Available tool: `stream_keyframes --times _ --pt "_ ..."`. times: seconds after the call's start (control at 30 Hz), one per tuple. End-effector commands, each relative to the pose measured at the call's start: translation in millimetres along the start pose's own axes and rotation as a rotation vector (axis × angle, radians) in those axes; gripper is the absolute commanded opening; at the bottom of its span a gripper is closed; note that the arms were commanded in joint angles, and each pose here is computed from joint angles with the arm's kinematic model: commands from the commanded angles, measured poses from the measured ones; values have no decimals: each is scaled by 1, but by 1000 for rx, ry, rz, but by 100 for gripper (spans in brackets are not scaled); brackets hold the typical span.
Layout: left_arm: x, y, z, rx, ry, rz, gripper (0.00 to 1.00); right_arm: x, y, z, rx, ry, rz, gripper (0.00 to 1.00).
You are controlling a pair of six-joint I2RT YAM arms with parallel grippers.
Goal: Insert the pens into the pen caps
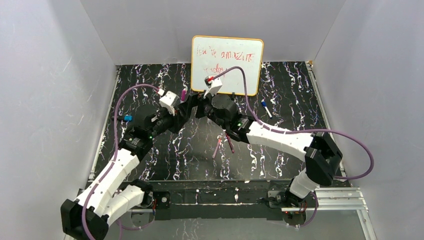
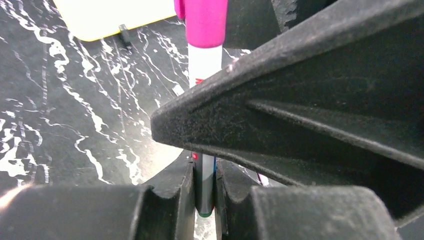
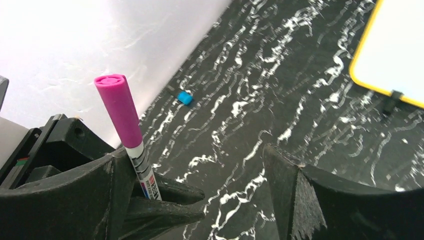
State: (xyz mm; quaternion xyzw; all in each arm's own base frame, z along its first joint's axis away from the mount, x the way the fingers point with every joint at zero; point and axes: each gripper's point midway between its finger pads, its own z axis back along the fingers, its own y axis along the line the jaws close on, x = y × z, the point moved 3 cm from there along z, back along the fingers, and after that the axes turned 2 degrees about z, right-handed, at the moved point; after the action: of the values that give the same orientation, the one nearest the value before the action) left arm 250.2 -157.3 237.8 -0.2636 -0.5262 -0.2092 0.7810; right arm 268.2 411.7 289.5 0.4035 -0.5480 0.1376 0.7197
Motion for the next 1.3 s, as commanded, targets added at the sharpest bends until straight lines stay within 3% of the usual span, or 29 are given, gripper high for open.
stream_keyframes --times 0.0,0.17,0.33,0.5,0.87,1.0,1.27 --pt "-28 2 -5 18 76 85 0 58 -46 27 -262 -193 -34 99" --pt "-75 26 -15 163 282 159 0 90 -84 71 -346 -309 -66 99" --pt "-116 50 -25 315 482 206 0 93 -102 108 -404 -339 -62 99" --pt "-139 70 -32 452 592 226 0 89 -108 130 -436 -325 -55 99" --pt "-181 81 -36 564 758 307 0 85 -113 155 -453 -305 -12 99" --pt "-190 81 -37 575 804 327 20 85 -114 159 -452 -299 -1 99" --pt "-182 87 -36 608 824 287 43 81 -115 161 -454 -284 9 99"
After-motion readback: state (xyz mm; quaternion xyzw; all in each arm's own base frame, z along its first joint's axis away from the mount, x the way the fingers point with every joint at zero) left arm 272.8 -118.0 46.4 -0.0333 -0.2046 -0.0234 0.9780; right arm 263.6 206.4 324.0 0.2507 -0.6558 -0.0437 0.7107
